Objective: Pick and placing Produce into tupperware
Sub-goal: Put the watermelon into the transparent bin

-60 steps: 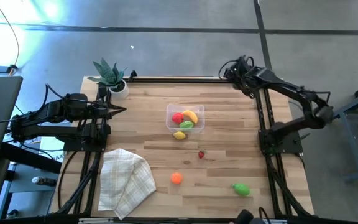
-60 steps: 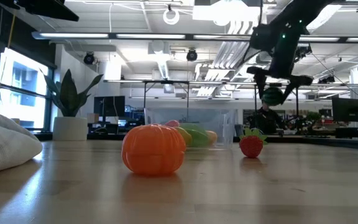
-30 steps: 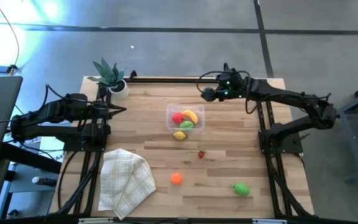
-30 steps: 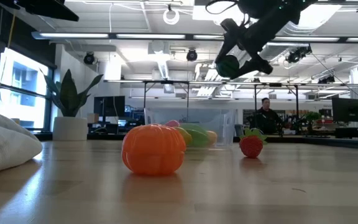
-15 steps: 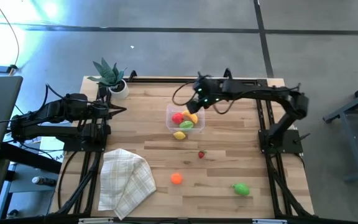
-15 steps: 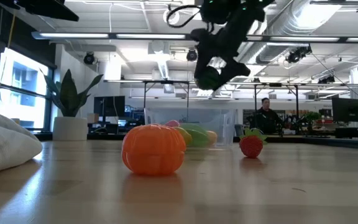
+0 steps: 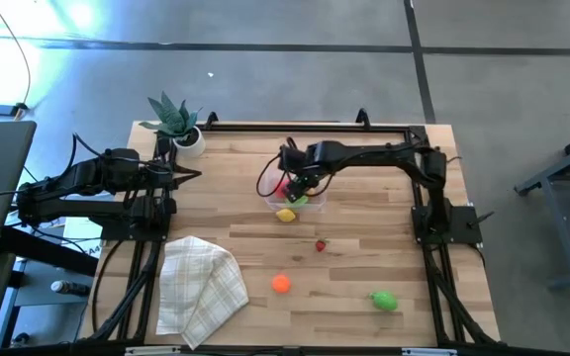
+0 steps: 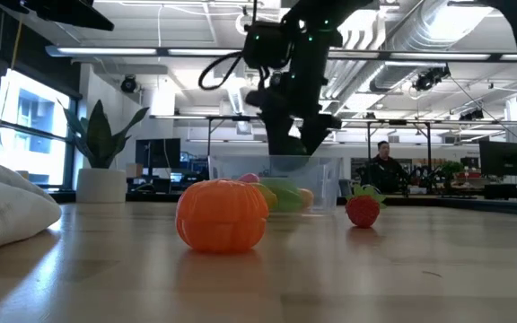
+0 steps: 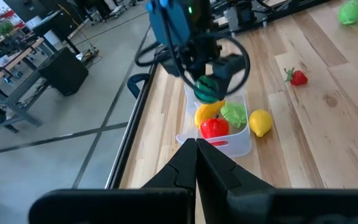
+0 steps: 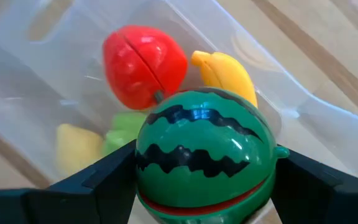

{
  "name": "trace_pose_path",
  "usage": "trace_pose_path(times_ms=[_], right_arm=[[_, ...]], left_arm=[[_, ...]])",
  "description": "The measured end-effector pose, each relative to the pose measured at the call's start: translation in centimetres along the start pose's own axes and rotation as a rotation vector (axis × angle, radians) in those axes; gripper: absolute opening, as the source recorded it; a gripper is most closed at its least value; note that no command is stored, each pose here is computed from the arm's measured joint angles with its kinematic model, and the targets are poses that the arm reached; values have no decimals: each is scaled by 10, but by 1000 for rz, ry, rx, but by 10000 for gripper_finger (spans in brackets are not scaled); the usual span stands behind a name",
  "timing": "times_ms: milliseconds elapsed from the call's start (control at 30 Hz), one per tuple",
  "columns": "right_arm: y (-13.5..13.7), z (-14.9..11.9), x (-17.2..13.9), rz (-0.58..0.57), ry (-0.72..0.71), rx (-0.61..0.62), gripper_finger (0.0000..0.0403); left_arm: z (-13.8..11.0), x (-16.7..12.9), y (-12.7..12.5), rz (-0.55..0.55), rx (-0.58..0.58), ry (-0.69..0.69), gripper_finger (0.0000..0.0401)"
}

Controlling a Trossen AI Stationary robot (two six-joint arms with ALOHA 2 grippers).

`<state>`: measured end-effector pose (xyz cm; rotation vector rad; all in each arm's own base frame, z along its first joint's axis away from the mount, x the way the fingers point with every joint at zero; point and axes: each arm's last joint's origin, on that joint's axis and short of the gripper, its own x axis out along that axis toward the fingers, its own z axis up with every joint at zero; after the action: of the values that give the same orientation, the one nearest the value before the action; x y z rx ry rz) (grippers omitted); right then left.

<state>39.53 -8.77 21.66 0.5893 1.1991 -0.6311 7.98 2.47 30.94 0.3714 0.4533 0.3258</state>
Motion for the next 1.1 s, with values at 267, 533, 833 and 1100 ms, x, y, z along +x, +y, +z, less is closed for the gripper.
trace_pose_path(times_ms=[267,533,833,1100], right_arm=[[0,0,13,-30,10,-2,291],[-1,2,19,-70,-10,0,291],[0,2,25,-68,-1,8,291],[4,0,26,-63,-4,-1,291]], left_arm=[[0,0,0,0,0,0,1],[0,0,0,1,0,0,1],[0,0,0,0,0,0,1],[0,0,0,0,0,0,1]])
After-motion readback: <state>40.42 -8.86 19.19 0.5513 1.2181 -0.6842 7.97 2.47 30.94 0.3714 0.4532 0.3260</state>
